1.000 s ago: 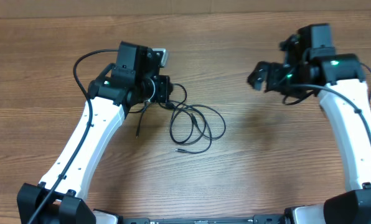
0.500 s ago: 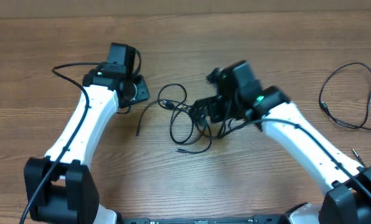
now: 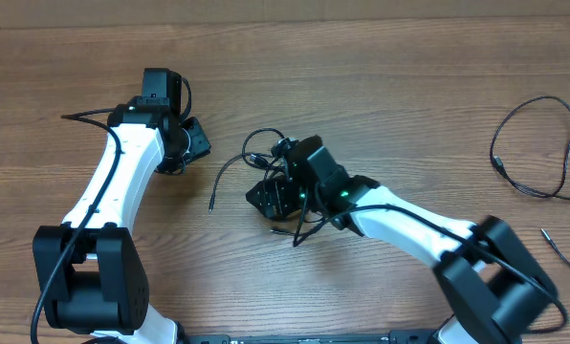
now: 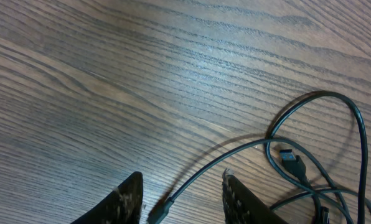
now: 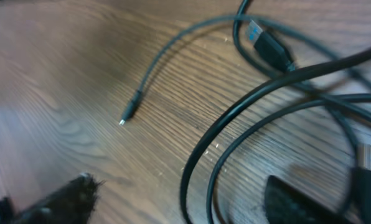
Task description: Untangle cables
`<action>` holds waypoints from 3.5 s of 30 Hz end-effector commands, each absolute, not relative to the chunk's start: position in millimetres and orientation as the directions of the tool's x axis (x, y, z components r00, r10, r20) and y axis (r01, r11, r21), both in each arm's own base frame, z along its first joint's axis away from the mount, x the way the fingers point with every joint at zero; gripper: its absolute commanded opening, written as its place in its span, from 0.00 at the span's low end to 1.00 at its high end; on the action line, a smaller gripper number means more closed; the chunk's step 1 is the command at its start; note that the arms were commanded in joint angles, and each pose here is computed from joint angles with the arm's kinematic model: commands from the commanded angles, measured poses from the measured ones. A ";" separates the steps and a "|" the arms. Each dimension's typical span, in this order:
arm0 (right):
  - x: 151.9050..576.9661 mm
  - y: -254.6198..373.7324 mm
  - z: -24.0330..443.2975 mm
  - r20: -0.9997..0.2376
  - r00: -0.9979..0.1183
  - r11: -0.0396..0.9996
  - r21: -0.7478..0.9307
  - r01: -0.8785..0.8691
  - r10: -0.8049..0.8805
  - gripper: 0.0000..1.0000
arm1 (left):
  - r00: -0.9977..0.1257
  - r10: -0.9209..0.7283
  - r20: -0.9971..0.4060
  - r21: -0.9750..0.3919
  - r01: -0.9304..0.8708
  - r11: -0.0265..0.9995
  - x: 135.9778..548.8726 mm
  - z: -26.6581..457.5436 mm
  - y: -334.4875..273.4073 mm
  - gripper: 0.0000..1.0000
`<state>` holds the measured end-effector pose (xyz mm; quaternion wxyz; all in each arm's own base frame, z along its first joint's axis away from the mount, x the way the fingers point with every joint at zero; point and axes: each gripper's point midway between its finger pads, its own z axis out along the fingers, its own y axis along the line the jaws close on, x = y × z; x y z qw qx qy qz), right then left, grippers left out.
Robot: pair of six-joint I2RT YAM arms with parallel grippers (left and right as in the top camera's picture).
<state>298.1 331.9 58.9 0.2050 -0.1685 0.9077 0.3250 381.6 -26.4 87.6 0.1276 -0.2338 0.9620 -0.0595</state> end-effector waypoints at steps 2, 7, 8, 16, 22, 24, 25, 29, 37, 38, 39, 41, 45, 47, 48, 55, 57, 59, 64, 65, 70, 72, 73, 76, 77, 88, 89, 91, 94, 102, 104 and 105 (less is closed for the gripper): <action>297.2 339.5 42.7 -0.438 -0.891 0.741 0.556 -0.376 -0.123 0.61 | -0.857 -0.474 -0.201 -0.182 -0.443 0.878 379.5 85.1 -29.2 0.41; 301.5 349.4 55.0 -0.463 -0.879 0.699 0.593 -0.399 -0.109 0.24 | -0.858 -0.474 -0.197 -0.180 -0.443 0.878 378.5 84.9 -29.2 0.41; 301.1 351.1 57.3 -0.464 -0.879 0.689 0.602 -0.405 -0.111 0.18 | -0.859 -0.473 -0.197 -0.180 -0.443 0.878 378.4 84.8 -29.3 0.41; 314.7 344.9 108.8 -0.533 -0.823 0.624 0.579 -0.525 -0.197 0.04 | -0.862 -0.469 -0.192 -0.177 -0.439 0.881 376.8 84.4 -31.2 0.39; 346.5 311.8 210.0 -0.589 -0.791 0.663 0.528 -0.530 -0.163 0.04 | -0.875 -0.445 -0.191 -0.189 -0.413 0.891 376.9 84.9 -43.2 0.35; 353.7 300.6 262.2 -0.632 -0.765 0.647 0.533 -0.545 -0.124 0.04 | -0.880 -0.434 -0.193 -0.198 -0.399 0.895 377.8 85.4 -49.2 0.35; 354.0 297.9 283.1 -0.654 -0.748 0.628 0.536 -0.564 -0.114 0.04 | -0.881 -0.431 -0.195 -0.199 -0.394 0.897 378.3 85.6 -50.9 0.34; 356.8 276.1 382.8 -0.779 -0.627 0.584 0.495 -0.643 -0.030 0.04 | -0.895 -0.395 -0.207 -0.204 -0.356 0.912 379.3 86.5 -64.2 0.34; 356.2 246.9 399.2 -0.775 -0.632 0.663 0.474 -0.579 0.002 0.24 | -0.925 -0.299 -0.234 -0.181 -0.260 0.948 379.3 86.9 -74.8 0.35; 358.5 242.8 384.0 -0.745 -0.667 0.697 0.474 -0.539 -0.009 0.29 | -0.924 -0.299 -0.236 -0.171 -0.264 0.949 379.1 86.6 -72.9 0.35; 360.0 239.6 368.7 -0.714 -0.699 0.726 0.470 -0.502 -0.021 0.30 | -0.923 -0.300 -0.241 -0.155 -0.269 0.951 379.0 86.3 -69.9 0.36; 361.7 236.4 339.9 -0.653 -0.756 0.758 0.471 -0.450 -0.043 0.34 | -0.918 -0.301 -0.257 -0.112 -0.281 0.953 378.9 85.8 -61.5 0.39; 364.2 239.3 276.8 -0.500 -0.862 0.791 0.494 -0.361 -0.081 0.47 | -0.887 -0.367 -0.280 -0.018 -0.377 0.926 375.8 85.3 -33.8 0.45; 363.3 245.2 253.5 -0.436 -0.894 0.784 0.519 -0.341 -0.101 0.52 | -0.874 -0.405 -0.270 -0.018 -0.416 0.909 373.9 84.6 -25.1 0.50; 362.3 248.8 244.4 -0.409 -0.906 0.775 0.535 -0.335 -0.110 0.57 | -0.868 -0.418 -0.269 -0.020 -0.429 0.903 373.7 84.5 -21.4 0.54; 353.5 281.7 164.1 -0.201 -0.959 0.761 0.586 -0.279 -0.197 0.63 | -0.848 -0.467 -0.251 -0.045 -0.472 0.880 373.5 83.8 -7.2 0.64; 348.9 294.0 142.7 -0.162 -0.960 0.764 0.582 -0.280 -0.229 0.68 | -0.848 -0.468 -0.251 -0.045 -0.472 0.880 373.6 83.8 -7.0 0.64; 343.9 305.3 123.2 -0.129 -0.958 0.766 0.577 -0.284 -0.257 0.68 | -0.847 -0.468 -0.252 -0.045 -0.473 0.880 373.8 83.9 -7.0 0.64; 334.1 331.5 74.1 -0.037 -0.965 0.797 0.556 -0.236 -0.259 0.68 | -0.847 -0.468 -0.252 -0.045 -0.473 0.880 373.8 83.9 -7.0 0.64; 333.6 334.9 66.8 -0.027 -0.967 0.805 0.549 -0.225 -0.252 0.68 | -0.847 -0.468 -0.251 -0.045 -0.472 0.880 373.7 83.8 -7.0 0.64; 332.5 350.4 30.2 0.035 -0.982 0.839 0.525 -0.140 -0.186 0.61 | -0.848 -0.467 -0.251 -0.045 -0.472 0.880 373.6 83.8 -7.0 0.64; 330.7 354.6 21.7 0.058 -0.985 0.846 0.522 -0.109 -0.163 0.48 | -0.848 -0.467 -0.251 -0.045 -0.472 0.881 373.5 83.8 -7.2 0.64; 330.7 355.3 19.8 0.064 -0.986 0.848 0.521 -0.100 -0.155 0.36 | -0.848 -0.467 -0.250 -0.044 -0.472 0.881 373.4 83.8 -7.2 0.64; 330.3 356.5 22.4 0.066 -0.985 0.842 0.530 -0.099 -0.157 0.04 | -0.850 -0.465 -0.248 -0.042 -0.470 0.882 372.6 83.6 -7.0 0.64; 330.6 356.6 27.8 0.066 -0.984 0.832 0.546 -0.104 -0.166 0.04 | -0.851 -0.465 -0.246 -0.040 -0.470 0.882 372.0 83.4 -6.9 0.64; 353.5 317.8 212.1 -0.251 -0.919 0.624 0.676 -0.391 -0.304 0.04 | -0.879 -0.437 -0.191 -0.195 -0.402 0.895 377.8 85.0 -40.8 0.57; 356.8 310.8 236.7 -0.306 -0.907 0.618 0.664 -0.421 -0.289 0.04 | -0.893 -0.408 -0.189 -0.233 -0.363 0.902 380.3 86.5 -50.2 0.56; 363.3 297.5 270.7 -0.390 -0.886 0.638 0.621 -0.455 -0.252 0.04 | -0.916 -0.351 -0.192 -0.300 -0.286 0.910 384.6 90.4 -68.3 0.56; 369.1 277.5 320.1 -0.522 -0.830 0.674 0.543 -0.501 -0.196 0.04 | -0.941 -0.260 -0.218 -0.364 -0.169 0.916 389.5 95.0 -94.3 0.57; 351.0 260.0 391.0 -0.680 -0.720 0.670 0.472 -0.573 -0.137 0.04 | -0.957 -0.070 -0.281 -0.399 0.050 0.916 387.6 95.2 -157.6 0.75; 348.7 258.6 395.3 -0.688 -0.713 0.669 0.468 -0.577 -0.134 0.04 | -0.956 -0.036 -0.290 -0.401 0.087 0.912 385.7 93.7 -170.1 0.78; 349.4 257.8 396.2 -0.692 -0.710 0.673 0.464 -0.576 -0.131 0.04 | -0.956 -0.023 -0.292 -0.404 0.102 0.909 384.6 93.3 -175.8 0.80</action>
